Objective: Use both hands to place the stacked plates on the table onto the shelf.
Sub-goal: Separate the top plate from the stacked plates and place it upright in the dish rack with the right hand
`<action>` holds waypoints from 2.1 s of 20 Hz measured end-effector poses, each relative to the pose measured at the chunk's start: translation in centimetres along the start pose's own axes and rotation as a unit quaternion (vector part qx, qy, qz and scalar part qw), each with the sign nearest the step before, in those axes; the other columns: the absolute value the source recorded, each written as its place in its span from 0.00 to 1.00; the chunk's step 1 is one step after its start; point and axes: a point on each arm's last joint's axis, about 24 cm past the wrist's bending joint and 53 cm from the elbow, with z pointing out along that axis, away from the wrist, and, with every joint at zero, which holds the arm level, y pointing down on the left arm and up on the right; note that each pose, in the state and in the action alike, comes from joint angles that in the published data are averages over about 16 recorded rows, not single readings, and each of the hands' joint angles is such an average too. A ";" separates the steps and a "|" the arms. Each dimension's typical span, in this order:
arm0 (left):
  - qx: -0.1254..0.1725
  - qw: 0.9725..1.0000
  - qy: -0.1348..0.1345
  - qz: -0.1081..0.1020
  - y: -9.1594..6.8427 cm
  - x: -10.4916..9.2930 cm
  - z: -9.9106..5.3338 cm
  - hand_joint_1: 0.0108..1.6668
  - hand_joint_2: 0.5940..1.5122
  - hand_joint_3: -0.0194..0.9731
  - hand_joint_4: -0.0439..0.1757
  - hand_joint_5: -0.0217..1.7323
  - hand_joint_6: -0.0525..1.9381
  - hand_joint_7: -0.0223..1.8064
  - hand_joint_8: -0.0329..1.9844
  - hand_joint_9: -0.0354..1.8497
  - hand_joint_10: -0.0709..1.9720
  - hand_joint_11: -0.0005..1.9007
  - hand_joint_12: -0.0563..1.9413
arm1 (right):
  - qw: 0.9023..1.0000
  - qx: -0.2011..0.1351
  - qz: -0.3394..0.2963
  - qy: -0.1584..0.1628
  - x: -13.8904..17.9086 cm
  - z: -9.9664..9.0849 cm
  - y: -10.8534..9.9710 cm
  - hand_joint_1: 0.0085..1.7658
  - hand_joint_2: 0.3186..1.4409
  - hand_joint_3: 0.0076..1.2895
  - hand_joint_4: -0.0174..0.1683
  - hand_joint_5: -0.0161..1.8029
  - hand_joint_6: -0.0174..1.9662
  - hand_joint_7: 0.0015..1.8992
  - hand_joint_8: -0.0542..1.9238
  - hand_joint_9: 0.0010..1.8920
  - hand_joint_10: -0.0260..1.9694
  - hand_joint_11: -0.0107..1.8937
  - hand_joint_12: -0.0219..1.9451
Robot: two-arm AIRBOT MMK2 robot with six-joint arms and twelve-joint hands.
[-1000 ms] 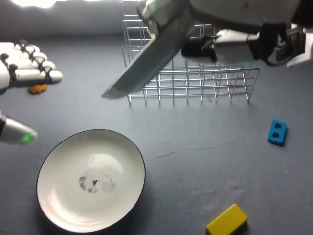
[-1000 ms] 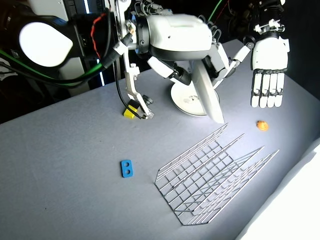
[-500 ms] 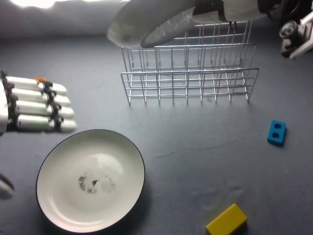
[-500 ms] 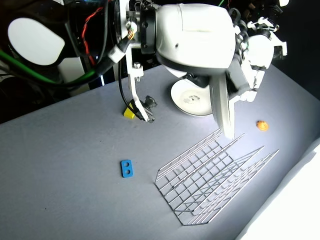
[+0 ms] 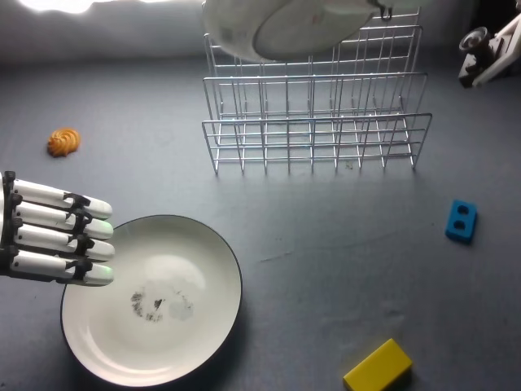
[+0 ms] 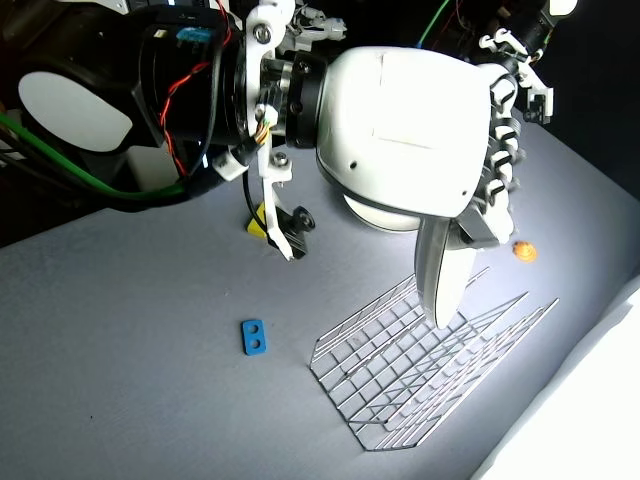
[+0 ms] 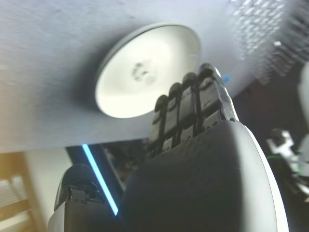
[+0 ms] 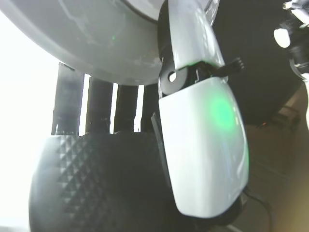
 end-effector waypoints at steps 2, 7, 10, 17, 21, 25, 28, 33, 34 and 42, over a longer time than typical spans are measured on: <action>0.000 1.000 0.009 0.003 0.0 0.5 0.0 0.01 0.50 0.03 0.23 0.05 0.03 0.05 0.02 0.04 0.04 0.01 0.04 | 1.000 0.010 0.012 -0.004 -0.4 0.3 -0.8 0.76 0.60 0.00 0.08 0.49 0.55 0.52 0.50 0.52 0.55 0.45 0.61; -0.005 1.000 0.020 0.004 0.1 1.1 0.1 0.01 0.50 0.03 0.23 0.04 0.03 0.05 0.02 0.04 0.04 0.01 0.04 | 0.998 0.035 0.041 -0.014 -1.0 1.0 -2.9 0.76 0.60 0.00 0.08 0.48 0.56 0.52 0.51 0.51 0.56 0.44 0.61; -0.009 1.000 0.023 0.003 0.3 1.2 0.2 0.01 0.50 0.03 0.23 0.04 0.03 0.04 0.02 0.03 0.04 0.01 0.04 | 0.997 0.051 0.059 -0.017 -1.1 1.4 -4.2 0.77 0.60 0.00 0.07 0.48 0.56 0.52 0.51 0.51 0.56 0.44 0.61; -0.011 1.000 0.025 0.001 0.3 1.4 0.3 0.01 0.50 0.03 0.23 0.04 0.03 0.04 0.02 0.03 0.04 0.01 0.03 | 0.991 0.083 0.100 -0.024 -0.8 2.2 -7.2 0.77 0.61 0.00 0.06 0.48 0.56 0.52 0.51 0.51 0.57 0.44 0.62; -0.014 1.000 0.026 -0.003 0.4 1.5 0.4 0.01 0.50 0.03 0.23 0.04 0.03 0.04 0.02 0.04 0.04 0.01 0.03 | 0.988 0.096 0.117 -0.025 -0.3 2.6 -8.4 0.77 0.61 0.00 0.05 0.48 0.55 0.52 0.51 0.51 0.57 0.44 0.63; -0.022 0.999 0.028 -0.008 0.6 1.7 0.4 0.01 0.50 0.03 0.23 0.04 0.03 0.05 0.02 0.04 0.04 0.01 0.03 | 0.986 0.107 0.125 -0.025 0.4 2.8 -9.5 0.77 0.61 0.00 0.05 0.48 0.55 0.52 0.51 0.51 0.57 0.43 0.63; -0.029 0.999 0.029 -0.013 0.8 1.8 0.6 0.01 0.50 0.03 0.23 0.04 0.03 0.04 0.02 0.04 0.04 0.01 0.03 | 0.985 0.116 0.128 -0.022 1.0 2.9 -10.5 0.77 0.61 0.00 0.05 0.47 0.55 0.52 0.51 0.51 0.57 0.43 0.64; -0.043 0.998 0.034 -0.025 1.1 2.3 0.9 0.01 0.50 0.03 0.23 0.04 0.03 0.04 0.02 0.04 0.04 0.01 0.03 | 0.983 0.129 0.126 -0.021 1.7 2.8 -12.0 0.76 0.61 0.01 0.05 0.47 0.56 0.51 0.53 0.49 0.56 0.42 0.65; -0.045 0.998 0.035 -0.027 1.2 2.4 0.9 0.01 0.50 0.03 0.23 0.04 0.03 0.04 0.02 0.03 0.04 0.01 0.03 | 0.983 0.131 0.125 -0.022 1.7 2.8 -12.4 0.76 0.62 0.01 0.05 0.46 0.56 0.50 0.54 0.49 0.54 0.41 0.66; -0.059 0.996 0.043 -0.052 0.9 3.4 1.8 0.01 0.51 0.03 0.23 0.04 0.03 0.04 0.02 0.03 0.04 0.01 0.03 | 0.981 0.147 0.124 -0.027 1.8 2.5 -14.3 0.70 0.67 0.01 0.06 0.42 0.49 0.46 0.41 0.45 0.39 0.34 0.68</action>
